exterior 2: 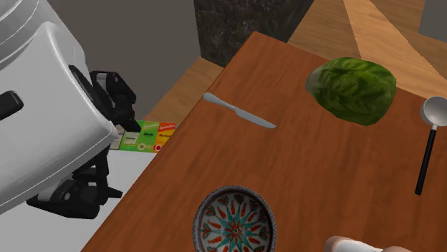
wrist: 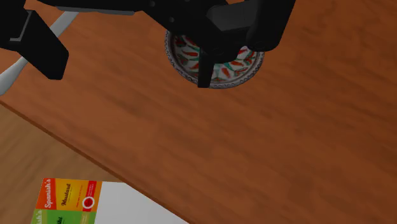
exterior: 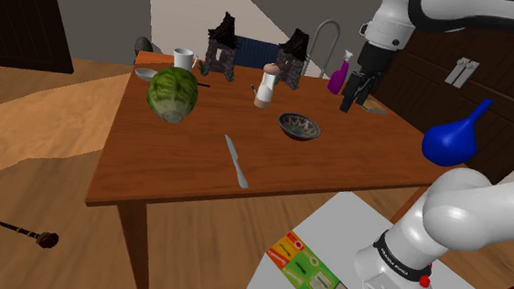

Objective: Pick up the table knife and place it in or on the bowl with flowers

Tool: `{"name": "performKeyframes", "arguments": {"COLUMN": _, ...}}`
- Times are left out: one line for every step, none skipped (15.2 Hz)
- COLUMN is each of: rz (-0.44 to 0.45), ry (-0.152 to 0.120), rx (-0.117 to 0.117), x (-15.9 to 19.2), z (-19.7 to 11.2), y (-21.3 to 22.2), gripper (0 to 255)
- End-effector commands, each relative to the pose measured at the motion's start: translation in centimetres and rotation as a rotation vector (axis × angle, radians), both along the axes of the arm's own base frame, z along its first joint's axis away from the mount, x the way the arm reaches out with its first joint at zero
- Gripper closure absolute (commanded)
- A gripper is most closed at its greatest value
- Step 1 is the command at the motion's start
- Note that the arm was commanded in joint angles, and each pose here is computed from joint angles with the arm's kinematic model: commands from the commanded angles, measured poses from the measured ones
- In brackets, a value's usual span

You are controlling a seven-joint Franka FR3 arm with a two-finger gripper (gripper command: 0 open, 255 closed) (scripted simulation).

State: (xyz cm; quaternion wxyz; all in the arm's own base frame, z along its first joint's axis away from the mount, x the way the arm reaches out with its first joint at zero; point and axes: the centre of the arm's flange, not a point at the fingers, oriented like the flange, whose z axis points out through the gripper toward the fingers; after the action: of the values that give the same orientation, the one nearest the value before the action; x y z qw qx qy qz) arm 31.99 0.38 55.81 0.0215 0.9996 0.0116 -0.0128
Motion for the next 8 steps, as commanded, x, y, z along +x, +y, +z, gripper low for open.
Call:
{"name": "performKeyframes", "arguments": {"rz": 0.000, "ry": 0.000, "rx": 0.000, "x": 0.0, "z": 0.0, "y": 0.0, "gripper": 0}}
{"name": "performKeyframes", "arguments": {"rz": -0.017, "ry": -0.004, "rx": -0.001, "x": 0.4, "z": -0.7, "y": 1.0, "gripper": 0}}
{"name": "performKeyframes", "arguments": {"rz": -0.033, "ry": -0.009, "rx": -0.002, "x": 0.7, "z": -1.5, "y": 2.0, "gripper": 0}}
{"name": "performKeyframes", "arguments": {"rz": -0.050, "ry": -0.013, "rx": -0.003, "x": 1.1, "z": -2.2, "y": 3.0, "gripper": 0}}
{"name": "performKeyframes", "arguments": {"rz": -0.067, "ry": -0.018, "rx": -0.004, "x": 1.6, "z": -3.0, "y": 4.0, "gripper": 0}}
{"name": "performKeyframes", "arguments": {"rz": -0.083, "ry": -0.022, "rx": -0.005, "x": 2.0, "z": -3.7, "y": 5.0, "gripper": 0}}
{"name": "performKeyframes", "arguments": {"rz": -0.100, "ry": -0.026, "rx": -0.006, "x": 2.5, "z": -4.5, "y": 6.0, "gripper": 0}}
{"name": "performKeyframes", "arguments": {"rz": -0.117, "ry": -0.031, "rx": -0.007, "x": 2.9, "z": -5.2, "y": 6.9, "gripper": 0}}
